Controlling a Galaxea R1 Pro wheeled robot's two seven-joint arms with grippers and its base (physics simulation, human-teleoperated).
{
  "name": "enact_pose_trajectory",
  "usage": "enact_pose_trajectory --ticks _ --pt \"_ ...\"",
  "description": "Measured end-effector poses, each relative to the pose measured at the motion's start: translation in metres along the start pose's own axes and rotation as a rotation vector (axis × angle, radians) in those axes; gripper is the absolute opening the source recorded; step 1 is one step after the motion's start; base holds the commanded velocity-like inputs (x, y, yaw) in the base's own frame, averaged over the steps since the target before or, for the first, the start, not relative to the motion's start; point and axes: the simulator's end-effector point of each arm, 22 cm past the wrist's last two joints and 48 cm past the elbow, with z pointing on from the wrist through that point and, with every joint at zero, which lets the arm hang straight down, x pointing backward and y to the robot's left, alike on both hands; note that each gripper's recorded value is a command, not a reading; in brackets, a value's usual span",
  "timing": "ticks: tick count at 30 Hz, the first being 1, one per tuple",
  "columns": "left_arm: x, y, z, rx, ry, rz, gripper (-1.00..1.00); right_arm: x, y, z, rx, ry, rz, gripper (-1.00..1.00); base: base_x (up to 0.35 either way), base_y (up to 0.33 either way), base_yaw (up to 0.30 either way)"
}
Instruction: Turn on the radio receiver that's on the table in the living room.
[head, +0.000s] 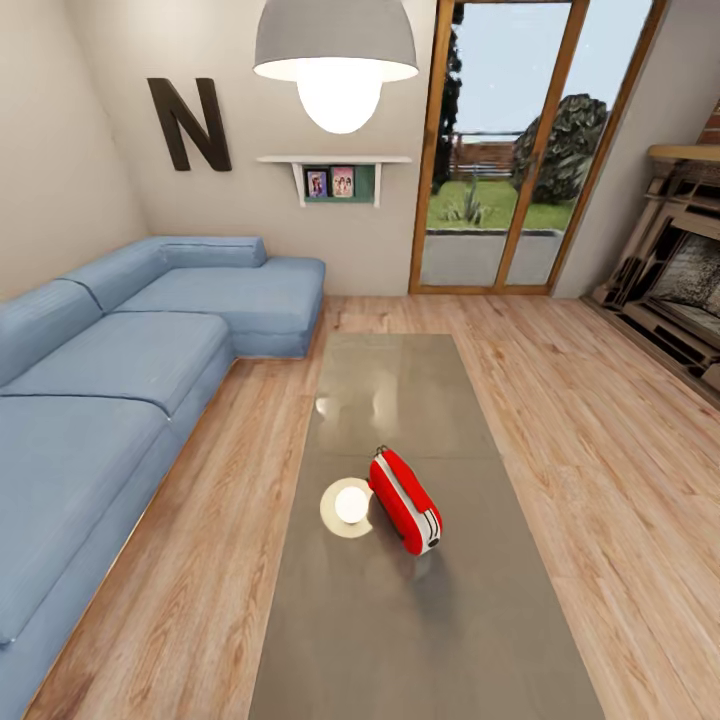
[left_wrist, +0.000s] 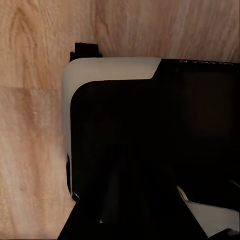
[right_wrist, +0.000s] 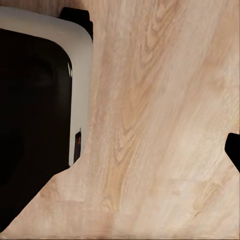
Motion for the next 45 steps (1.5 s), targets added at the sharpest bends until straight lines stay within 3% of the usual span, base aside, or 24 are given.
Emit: enact_pose_trajectory --ticks 5,11,15,17,23,28,31,34,45 --pt "0.032 -0.001 0.004 0.004 0.006 -0.028 -1.00 0.029 0.033 0.008 -0.041 0.034 -0.008 1.00 0.000 0.000 0.000" --pt "0.061 -0.022 0.010 0.029 0.028 -0.035 -1.00 0.069 0.099 0.018 -0.105 0.026 -0.035 1.00 0.000 0.000 0.000" --pt "0.068 -0.022 0.013 -0.015 0.020 -0.035 -1.00 0.073 0.120 0.021 -0.095 -0.001 -0.042 1.00 0.000 0.000 0.000" --pt "0.070 -0.024 0.016 -0.067 0.014 -0.053 -1.00 0.071 0.144 0.021 -0.102 -0.014 -0.045 1.00 0.000 0.000 0.000" --pt "0.074 -0.026 0.017 -0.087 0.013 -0.083 -1.00 0.064 0.182 0.021 -0.114 -0.029 -0.047 1.00 0.000 0.000 0.000" --pt "0.066 -0.024 0.017 -0.094 -0.050 -0.076 -1.00 0.063 0.183 0.021 -0.115 -0.026 -0.024 1.00 0.000 0.000 0.000" --pt "0.065 -0.023 0.017 -0.096 -0.073 -0.073 -1.00 0.064 0.178 0.021 -0.108 -0.022 0.053 1.00 0.000 0.000 0.000" --pt "0.064 -0.023 0.016 -0.095 -0.078 -0.072 -1.00 0.063 0.177 0.021 -0.107 -0.022 0.089 1.00 0.000 0.000 0.000" --pt "0.064 -0.023 0.016 -0.094 -0.082 -0.067 -1.00 0.063 0.178 0.021 -0.108 -0.022 0.100 1.00 0.000 0.000 0.000"
